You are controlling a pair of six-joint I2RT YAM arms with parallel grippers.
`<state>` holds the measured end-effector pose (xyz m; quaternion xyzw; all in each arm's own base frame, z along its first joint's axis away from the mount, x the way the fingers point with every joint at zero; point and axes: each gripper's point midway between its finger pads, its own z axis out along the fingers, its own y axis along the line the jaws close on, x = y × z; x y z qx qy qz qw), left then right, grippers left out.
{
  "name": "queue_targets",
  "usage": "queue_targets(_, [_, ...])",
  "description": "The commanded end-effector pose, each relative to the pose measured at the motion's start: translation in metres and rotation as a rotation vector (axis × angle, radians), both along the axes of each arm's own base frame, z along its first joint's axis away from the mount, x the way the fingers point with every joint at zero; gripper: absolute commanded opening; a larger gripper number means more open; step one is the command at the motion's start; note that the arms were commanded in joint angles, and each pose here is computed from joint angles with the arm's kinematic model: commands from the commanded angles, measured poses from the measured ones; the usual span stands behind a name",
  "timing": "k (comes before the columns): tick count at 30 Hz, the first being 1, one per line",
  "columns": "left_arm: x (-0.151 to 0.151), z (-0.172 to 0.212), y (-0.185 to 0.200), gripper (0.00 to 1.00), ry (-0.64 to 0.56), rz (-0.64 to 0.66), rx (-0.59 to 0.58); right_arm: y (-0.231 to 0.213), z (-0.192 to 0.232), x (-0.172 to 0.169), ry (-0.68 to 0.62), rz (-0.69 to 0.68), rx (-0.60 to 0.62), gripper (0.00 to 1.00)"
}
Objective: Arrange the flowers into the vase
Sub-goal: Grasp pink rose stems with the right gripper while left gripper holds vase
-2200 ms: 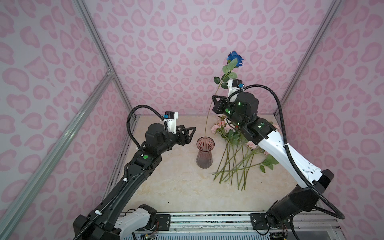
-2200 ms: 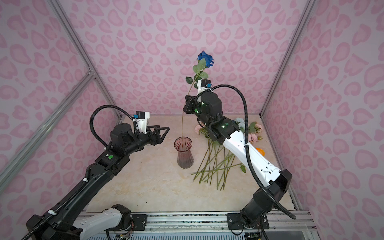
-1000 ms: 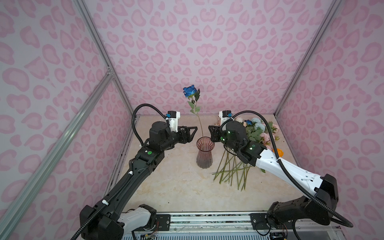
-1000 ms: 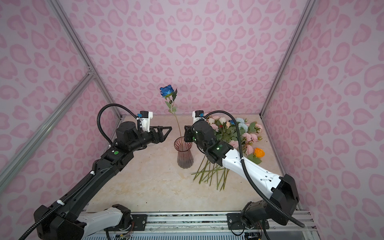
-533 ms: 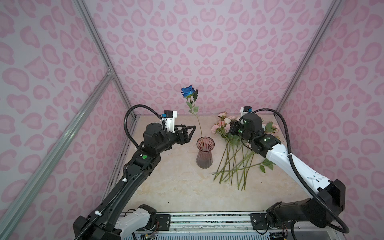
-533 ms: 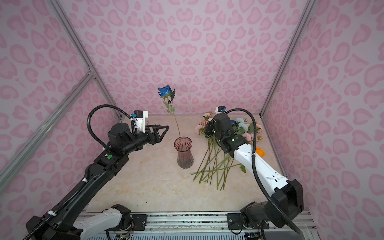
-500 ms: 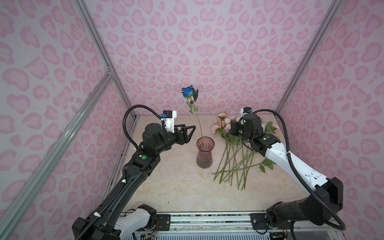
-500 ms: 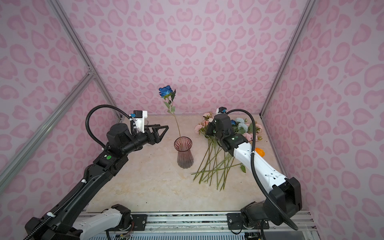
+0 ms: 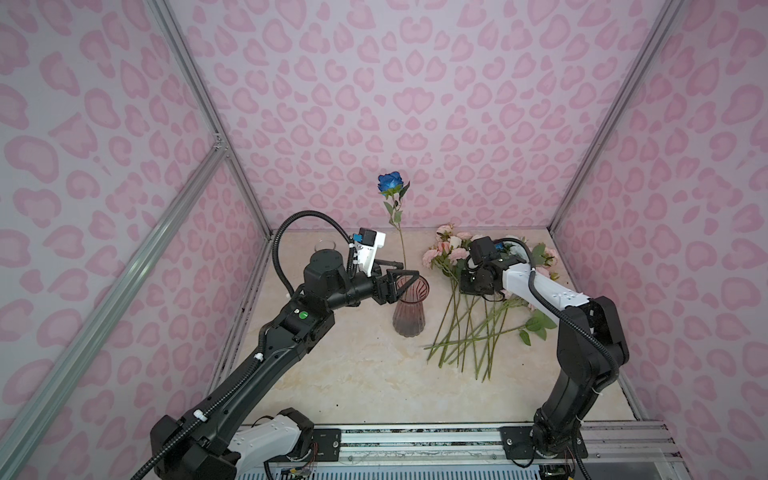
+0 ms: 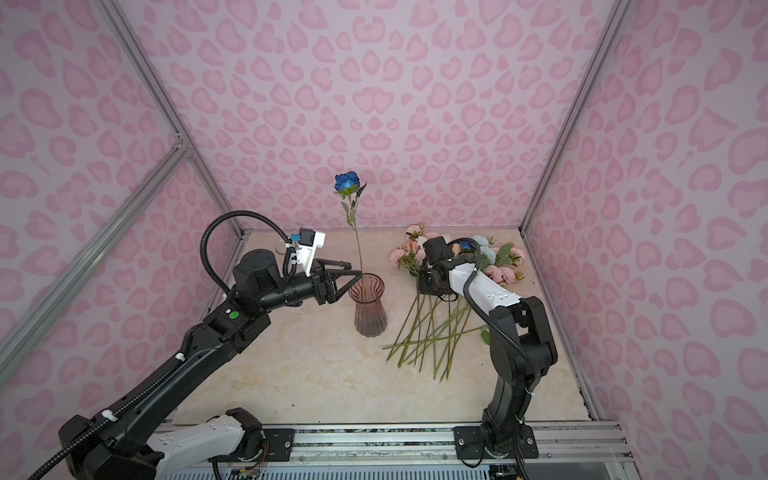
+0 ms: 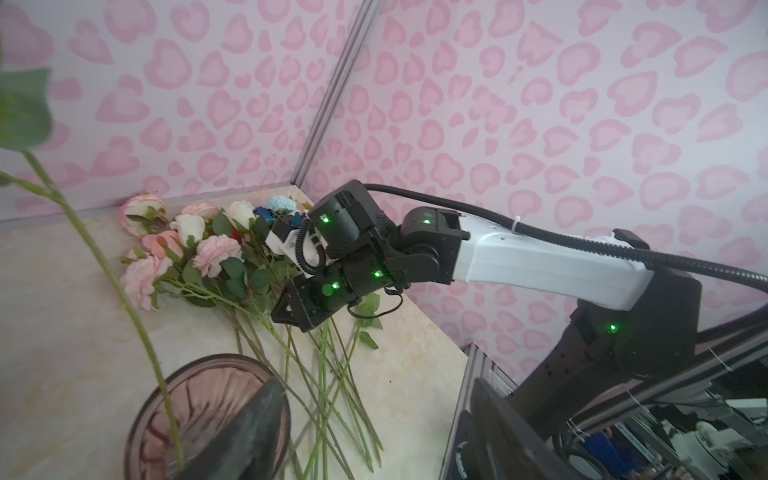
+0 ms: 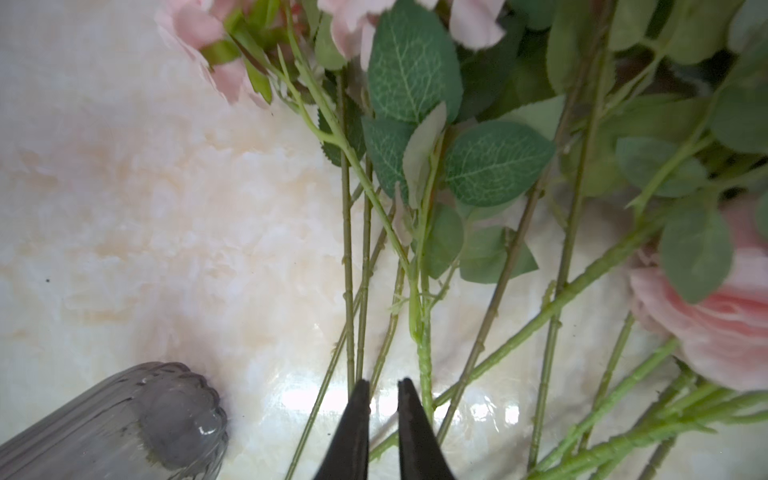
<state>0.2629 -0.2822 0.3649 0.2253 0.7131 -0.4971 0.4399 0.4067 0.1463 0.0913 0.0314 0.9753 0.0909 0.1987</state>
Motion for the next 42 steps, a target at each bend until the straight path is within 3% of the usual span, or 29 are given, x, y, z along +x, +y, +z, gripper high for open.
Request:
queue_targets(1, [-0.015,0.007,-0.016,0.73,-0.019,-0.076,-0.02,-0.002,-0.019,-0.008,0.055,0.024,-0.023,0.16])
queue_targets(15, [-0.019,0.006,-0.018,0.73,-0.035,-0.074,-0.008,-0.011,-0.056,-0.015,0.132,0.015,-0.086,0.23])
queue_targets(18, [-0.019,0.005,-0.018,0.73,-0.031,-0.074,-0.008,-0.012,-0.06,-0.014,0.136,0.011,-0.103,0.21])
queue_targets(23, [-0.018,0.002,-0.019,0.73,-0.027,-0.074,-0.002,-0.009,-0.051,-0.011,0.106,0.02,-0.096,0.08])
queue_targets(28, [-0.017,0.002,-0.018,0.73,-0.032,-0.069,0.002,-0.003,-0.019,-0.002,-0.011,0.021,-0.074,0.02])
queue_targets(42, [-0.011,-0.004,-0.016,0.73,-0.043,-0.032,0.024,-0.014,0.112,0.022,-0.465,-0.089,0.018,0.01])
